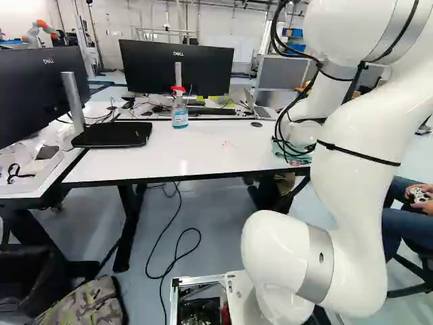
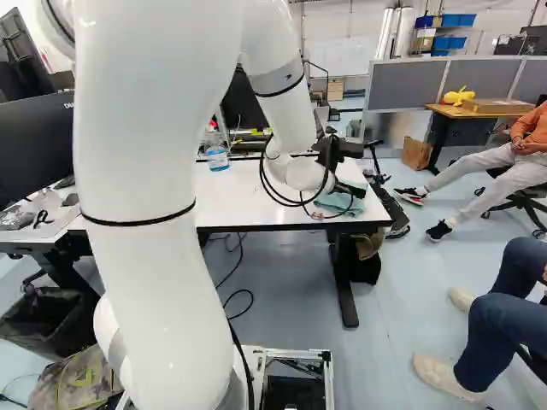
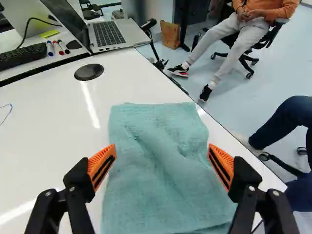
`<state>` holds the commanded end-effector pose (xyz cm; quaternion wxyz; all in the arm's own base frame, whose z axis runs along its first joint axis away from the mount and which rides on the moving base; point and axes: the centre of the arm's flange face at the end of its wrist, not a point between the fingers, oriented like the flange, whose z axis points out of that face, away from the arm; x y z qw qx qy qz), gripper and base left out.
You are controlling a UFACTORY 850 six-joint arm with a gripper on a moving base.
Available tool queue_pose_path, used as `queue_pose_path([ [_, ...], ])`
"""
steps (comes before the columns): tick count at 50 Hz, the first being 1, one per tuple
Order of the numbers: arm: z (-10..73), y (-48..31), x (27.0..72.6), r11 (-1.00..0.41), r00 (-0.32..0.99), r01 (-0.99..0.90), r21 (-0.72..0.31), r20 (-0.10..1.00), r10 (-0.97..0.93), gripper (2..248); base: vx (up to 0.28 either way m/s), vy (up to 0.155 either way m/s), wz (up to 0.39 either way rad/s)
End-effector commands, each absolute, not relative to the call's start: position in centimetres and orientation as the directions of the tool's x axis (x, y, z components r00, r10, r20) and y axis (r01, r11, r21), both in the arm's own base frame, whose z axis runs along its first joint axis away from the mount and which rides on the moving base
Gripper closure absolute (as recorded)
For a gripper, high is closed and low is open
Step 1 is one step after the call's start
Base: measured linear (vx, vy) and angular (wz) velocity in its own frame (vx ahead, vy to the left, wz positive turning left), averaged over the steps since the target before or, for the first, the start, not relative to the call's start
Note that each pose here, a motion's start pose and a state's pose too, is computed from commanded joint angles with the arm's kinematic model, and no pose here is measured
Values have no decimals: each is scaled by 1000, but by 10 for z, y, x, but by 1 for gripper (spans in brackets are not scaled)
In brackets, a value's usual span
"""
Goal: Clean the table with the green towel
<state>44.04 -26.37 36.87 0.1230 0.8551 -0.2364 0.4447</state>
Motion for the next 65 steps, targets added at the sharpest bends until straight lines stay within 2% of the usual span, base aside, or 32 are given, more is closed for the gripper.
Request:
queue_pose_path([
  [27, 367, -274, 447, -853, 498, -523, 0, 812, -305, 3, 0, 0, 0],
  [28, 367, -274, 447, -853, 498, -523, 0, 812, -305, 21, 0, 0, 0],
  [32, 367, -274, 447, -853, 498, -523, 0, 812, -305, 21, 0, 0, 0],
  [33, 367, -274, 447, -853, 498, -523, 0, 812, -305, 61, 0, 0, 0],
  [37, 367, -274, 447, -853, 498, -523, 0, 812, -305, 61, 0, 0, 0],
  [38, 367, -274, 447, -853, 498, -523, 0, 812, -305, 99, 0, 0, 0],
  [42, 367, -274, 447, -853, 498, -523, 0, 812, -305, 99, 0, 0, 0],
  [43, 367, -274, 447, -853, 498, -523, 0, 812, -305, 136, 0, 0, 0],
  [48, 367, -274, 447, -853, 498, -523, 0, 812, -305, 136, 0, 0, 0],
  [49, 367, -274, 447, -853, 498, -523, 0, 812, -305, 173, 0, 0, 0],
  [53, 367, -274, 447, -853, 498, -523, 0, 812, -305, 173, 0, 0, 0],
  [54, 367, -274, 447, -853, 498, -523, 0, 812, -305, 200, 0, 0, 0],
  [65, 367, -274, 447, -853, 498, -523, 0, 812, -305, 209, 0, 0, 0],
])
